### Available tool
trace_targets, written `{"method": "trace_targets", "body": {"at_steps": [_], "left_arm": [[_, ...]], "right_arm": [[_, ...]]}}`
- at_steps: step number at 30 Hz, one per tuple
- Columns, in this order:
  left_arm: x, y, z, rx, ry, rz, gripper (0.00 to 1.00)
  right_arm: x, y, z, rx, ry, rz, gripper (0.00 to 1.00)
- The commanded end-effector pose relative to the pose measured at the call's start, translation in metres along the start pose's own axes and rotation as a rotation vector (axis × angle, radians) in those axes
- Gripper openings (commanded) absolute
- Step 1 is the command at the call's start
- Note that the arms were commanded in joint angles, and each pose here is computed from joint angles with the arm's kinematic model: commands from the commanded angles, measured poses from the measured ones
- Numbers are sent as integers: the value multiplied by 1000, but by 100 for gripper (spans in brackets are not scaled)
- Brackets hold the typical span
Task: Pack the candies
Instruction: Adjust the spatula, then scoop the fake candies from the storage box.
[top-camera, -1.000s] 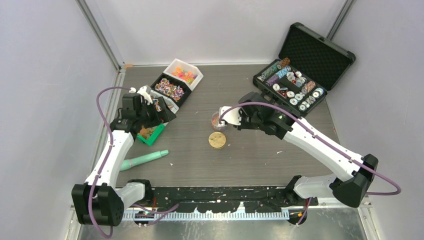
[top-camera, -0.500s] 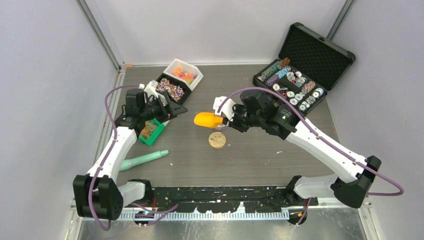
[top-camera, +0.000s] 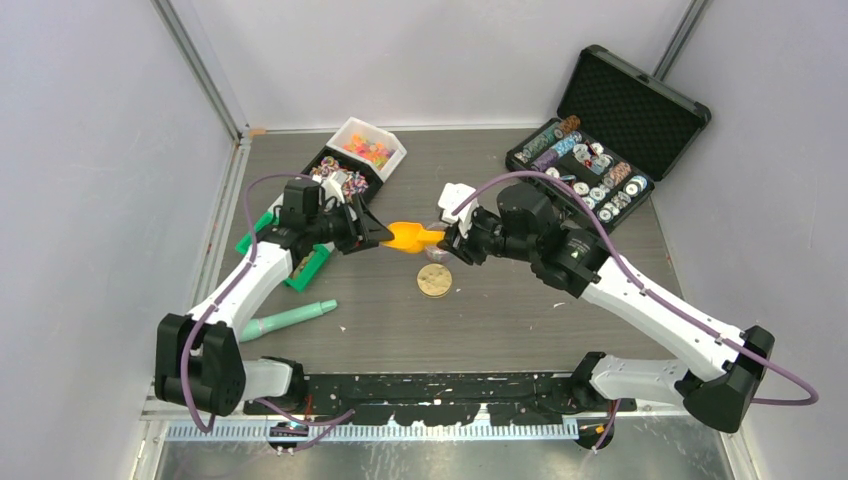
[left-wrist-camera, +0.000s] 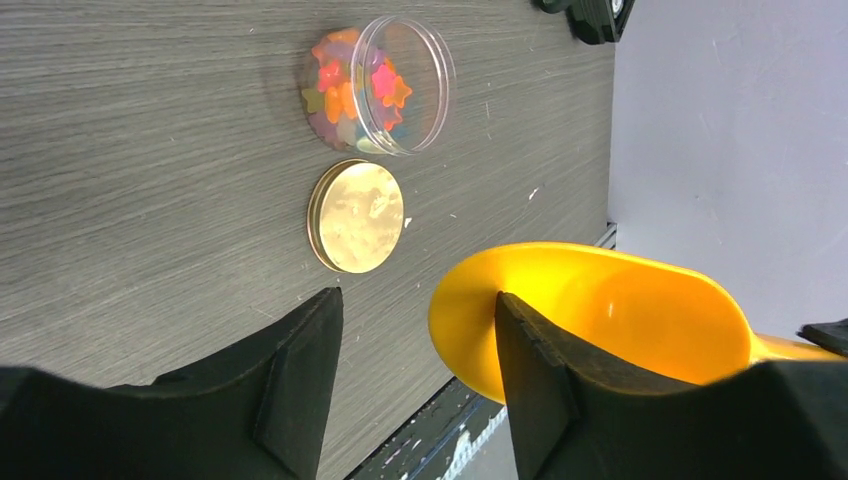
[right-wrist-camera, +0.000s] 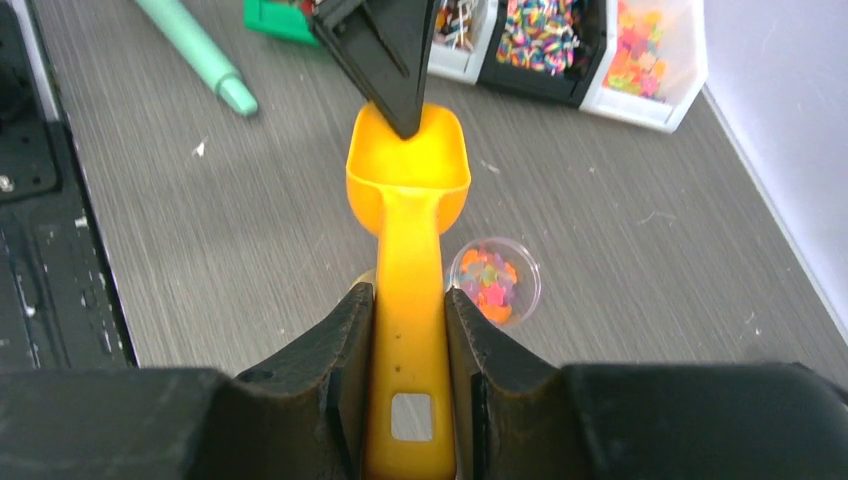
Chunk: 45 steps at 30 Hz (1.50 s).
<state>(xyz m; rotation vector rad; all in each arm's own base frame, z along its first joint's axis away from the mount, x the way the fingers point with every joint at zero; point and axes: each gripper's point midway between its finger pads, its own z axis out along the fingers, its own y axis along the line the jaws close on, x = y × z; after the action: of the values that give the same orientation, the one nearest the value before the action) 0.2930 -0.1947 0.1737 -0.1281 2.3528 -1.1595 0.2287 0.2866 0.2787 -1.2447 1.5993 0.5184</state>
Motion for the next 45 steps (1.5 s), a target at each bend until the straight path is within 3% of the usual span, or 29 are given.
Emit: {"method": "trace_targets", "body": {"at_steps": [1,7,15,16,20,26,31,37,45], "left_arm": [[-8,-4,0,7,-38,36,57],[-7,1,-1,-17,-49,42,57],[-41,29,-50,-353,-219,175,99],[-45,32,-56,-381,-244,196,99],[-57,48,-73,-496,-325,252,100],[-66,84,-87,-672,-405,220,100],[-76,126,-102,-865,-495,30,88],[-86,159,-90,-806,-464,-171,75],[-87,172,-76,-814,-400,-166,70]], "right_arm": [[-67,-15,-7,71,-272,21,0],[-74,-18,4,69,-300,35,0],[-56,-65,19,213,-132,-27,0],[-56,-74,22,226,-121,-28,0],[-56,-112,47,272,-78,-49,0],[-59,-163,87,312,-52,-82,0],[-58,-195,125,326,-24,-125,0],[-45,-209,177,276,21,-137,0],[-6,-221,229,291,117,-162,0]]}}
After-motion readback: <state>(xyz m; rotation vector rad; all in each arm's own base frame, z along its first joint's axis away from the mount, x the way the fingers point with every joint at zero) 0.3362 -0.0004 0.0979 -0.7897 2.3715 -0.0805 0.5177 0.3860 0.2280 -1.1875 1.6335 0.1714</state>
